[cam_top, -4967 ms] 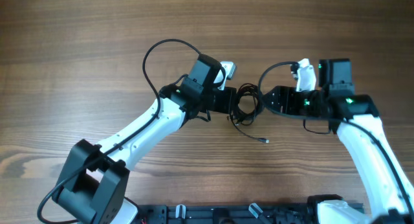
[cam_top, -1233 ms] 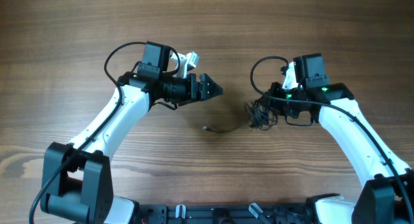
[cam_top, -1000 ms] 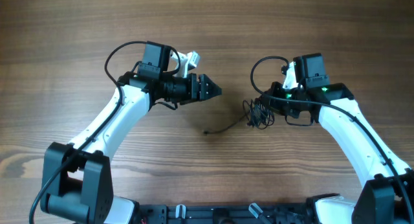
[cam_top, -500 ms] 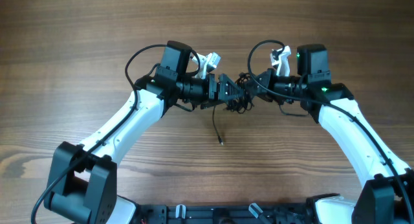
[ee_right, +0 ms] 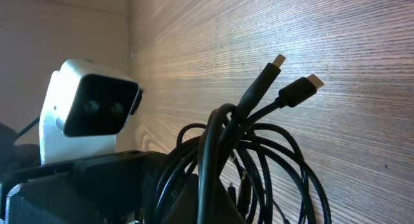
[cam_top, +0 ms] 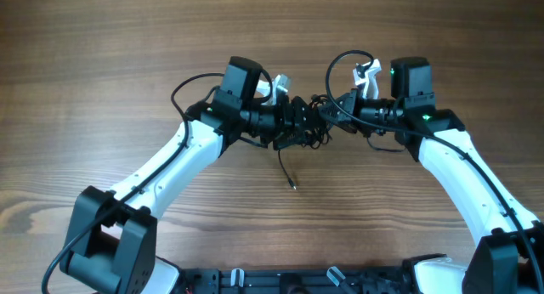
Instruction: Untangle cables
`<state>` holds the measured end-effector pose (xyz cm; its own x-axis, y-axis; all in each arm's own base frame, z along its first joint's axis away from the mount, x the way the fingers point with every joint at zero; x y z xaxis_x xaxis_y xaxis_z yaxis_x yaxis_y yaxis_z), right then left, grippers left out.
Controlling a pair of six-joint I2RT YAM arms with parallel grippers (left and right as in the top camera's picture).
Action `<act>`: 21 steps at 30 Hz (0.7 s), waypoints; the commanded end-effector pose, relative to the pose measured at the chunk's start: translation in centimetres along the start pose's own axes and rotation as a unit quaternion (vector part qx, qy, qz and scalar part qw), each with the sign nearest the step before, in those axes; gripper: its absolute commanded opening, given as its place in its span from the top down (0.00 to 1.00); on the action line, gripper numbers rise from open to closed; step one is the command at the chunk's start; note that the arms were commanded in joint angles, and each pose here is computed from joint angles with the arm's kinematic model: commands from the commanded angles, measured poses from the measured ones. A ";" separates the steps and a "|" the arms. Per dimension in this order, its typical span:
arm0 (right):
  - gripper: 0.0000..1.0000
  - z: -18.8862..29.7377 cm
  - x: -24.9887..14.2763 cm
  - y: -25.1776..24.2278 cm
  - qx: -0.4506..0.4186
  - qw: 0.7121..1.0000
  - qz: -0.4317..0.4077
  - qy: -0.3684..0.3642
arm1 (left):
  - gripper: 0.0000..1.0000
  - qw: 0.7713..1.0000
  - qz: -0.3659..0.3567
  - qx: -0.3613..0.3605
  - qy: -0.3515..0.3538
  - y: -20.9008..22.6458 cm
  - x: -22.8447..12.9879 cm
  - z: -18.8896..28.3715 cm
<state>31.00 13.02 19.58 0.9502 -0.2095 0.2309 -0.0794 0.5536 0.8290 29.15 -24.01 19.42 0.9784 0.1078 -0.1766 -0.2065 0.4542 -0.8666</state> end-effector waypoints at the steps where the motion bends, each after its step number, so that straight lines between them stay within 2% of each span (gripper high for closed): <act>1: 0.96 -0.2 -0.1 0.2 0.014 1.000 -0.003 0.010 | 0.41 0.999 0.007 0.003 -0.033 -1.1 0.1 0.0; 4: 0.96 -0.2 -0.1 0.2 0.014 1.000 -0.003 0.010 | 0.55 0.999 0.005 0.014 -0.050 -0.9 0.3 -0.2; 7: 0.96 -0.2 -0.1 0.2 0.013 1.000 -0.004 0.011 | 0.75 0.998 0.003 0.018 -0.058 -0.9 0.4 -0.2; 9: 0.96 -0.2 -0.1 0.0 0.008 1.000 -0.005 0.011 | 0.92 0.998 -0.010 0.021 -0.062 -0.8 0.5 -0.1; 10: 0.96 -0.2 -0.2 -0.2 -0.002 1.000 -0.009 0.009 | 0.96 0.997 -0.028 0.022 -0.062 -0.8 0.5 -0.1; 13: 0.95 0.0 -0.5 -2.4 -0.091 0.995 -0.039 -0.008 | 0.96 0.995 -0.075 0.035 -0.064 -0.2 0.9 0.5; 16: 0.94 0.6 -1.0 -4.5 -0.179 0.983 -0.039 -0.015 | 0.96 0.994 -0.070 0.058 -0.068 1.4 1.6 1.9; 18: 0.87 1.3 -1.4 -6.1 -0.255 0.965 -0.052 -0.025 | 0.96 0.992 -0.066 0.077 -0.071 2.8 2.2 3.4; 21: 0.79 2.0 -1.5 -7.1 -0.306 0.951 -0.043 -0.031 | 0.96 0.990 -0.069 0.099 -0.074 4.4 2.7 5.4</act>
<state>29.02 9.66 15.28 0.9417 -0.3074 0.1366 0.1840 0.8108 0.5557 30.01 -19.34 17.01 0.9771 0.1854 -0.1048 -0.1973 0.6032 -0.7728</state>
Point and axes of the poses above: each gripper's point midway between its finger pads, its own z axis back along the fingers, its own y axis along the line the jaws close on, x = y × z, the point moved 7 cm from there along z, back along the fingers, and after that the axes turned 4 degrees about z, right-handed, at the moved point
